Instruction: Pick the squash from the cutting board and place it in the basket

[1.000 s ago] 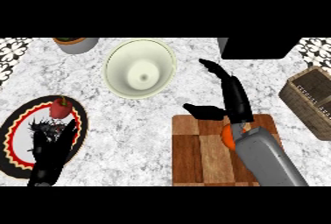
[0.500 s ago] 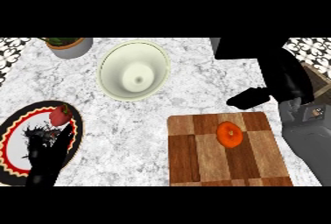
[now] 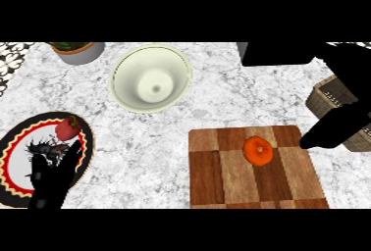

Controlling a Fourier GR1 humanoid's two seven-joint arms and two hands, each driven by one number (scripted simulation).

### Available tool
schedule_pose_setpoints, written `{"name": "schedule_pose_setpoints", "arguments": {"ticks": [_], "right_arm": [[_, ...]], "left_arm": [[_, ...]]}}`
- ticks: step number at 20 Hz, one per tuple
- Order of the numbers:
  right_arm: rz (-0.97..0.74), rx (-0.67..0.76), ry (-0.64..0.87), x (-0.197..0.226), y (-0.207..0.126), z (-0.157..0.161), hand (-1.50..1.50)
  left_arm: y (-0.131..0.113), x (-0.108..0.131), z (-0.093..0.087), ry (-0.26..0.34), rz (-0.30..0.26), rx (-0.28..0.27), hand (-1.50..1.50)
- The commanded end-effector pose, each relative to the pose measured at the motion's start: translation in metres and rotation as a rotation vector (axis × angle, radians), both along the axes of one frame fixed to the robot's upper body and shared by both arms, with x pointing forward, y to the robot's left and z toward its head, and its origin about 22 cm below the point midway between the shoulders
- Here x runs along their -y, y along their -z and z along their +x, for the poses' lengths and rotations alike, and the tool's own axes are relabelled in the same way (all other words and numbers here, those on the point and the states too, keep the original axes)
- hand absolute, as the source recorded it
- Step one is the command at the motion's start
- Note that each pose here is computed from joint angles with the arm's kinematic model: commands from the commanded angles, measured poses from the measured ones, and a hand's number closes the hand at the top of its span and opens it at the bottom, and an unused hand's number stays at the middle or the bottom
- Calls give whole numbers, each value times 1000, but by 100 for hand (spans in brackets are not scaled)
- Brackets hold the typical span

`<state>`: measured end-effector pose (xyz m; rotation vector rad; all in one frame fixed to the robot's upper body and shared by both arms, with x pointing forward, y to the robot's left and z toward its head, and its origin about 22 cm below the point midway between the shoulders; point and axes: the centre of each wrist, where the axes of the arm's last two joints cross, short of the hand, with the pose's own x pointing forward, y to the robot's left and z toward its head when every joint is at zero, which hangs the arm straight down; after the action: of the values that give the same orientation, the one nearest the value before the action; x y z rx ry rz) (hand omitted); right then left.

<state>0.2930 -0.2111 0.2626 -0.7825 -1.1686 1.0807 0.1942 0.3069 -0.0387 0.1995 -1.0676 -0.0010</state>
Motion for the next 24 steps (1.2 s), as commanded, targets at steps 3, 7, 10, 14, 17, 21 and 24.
{"name": "schedule_pose_setpoints", "arguments": {"ticks": [3, 7, 10, 14, 17, 21, 24], "right_arm": [[-155, -145, 57, 11, -29, -20, -150], [-101, -173, 63, 20, -32, -33, -150], [-62, -175, 60, 15, -7, -57, -150], [-25, -158, 84, 19, 8, -51, -150], [-3, -152, 82, -11, 15, -57, -150], [-6, -138, 90, -9, 52, -42, -150], [-25, -158, 108, -10, 63, -39, -150]], "left_arm": [[10, 3, -1, -14, -34, -69, 0], [8, -5, -16, 34, -35, -57, 0], [9, 0, -3, 12, -17, -62, 0], [11, 9, -17, 20, -15, -60, 0], [7, 7, 8, 50, -25, -52, 0], [10, 15, 8, 40, -29, -53, 0], [8, 15, -4, 38, -11, -52, 0]]}}
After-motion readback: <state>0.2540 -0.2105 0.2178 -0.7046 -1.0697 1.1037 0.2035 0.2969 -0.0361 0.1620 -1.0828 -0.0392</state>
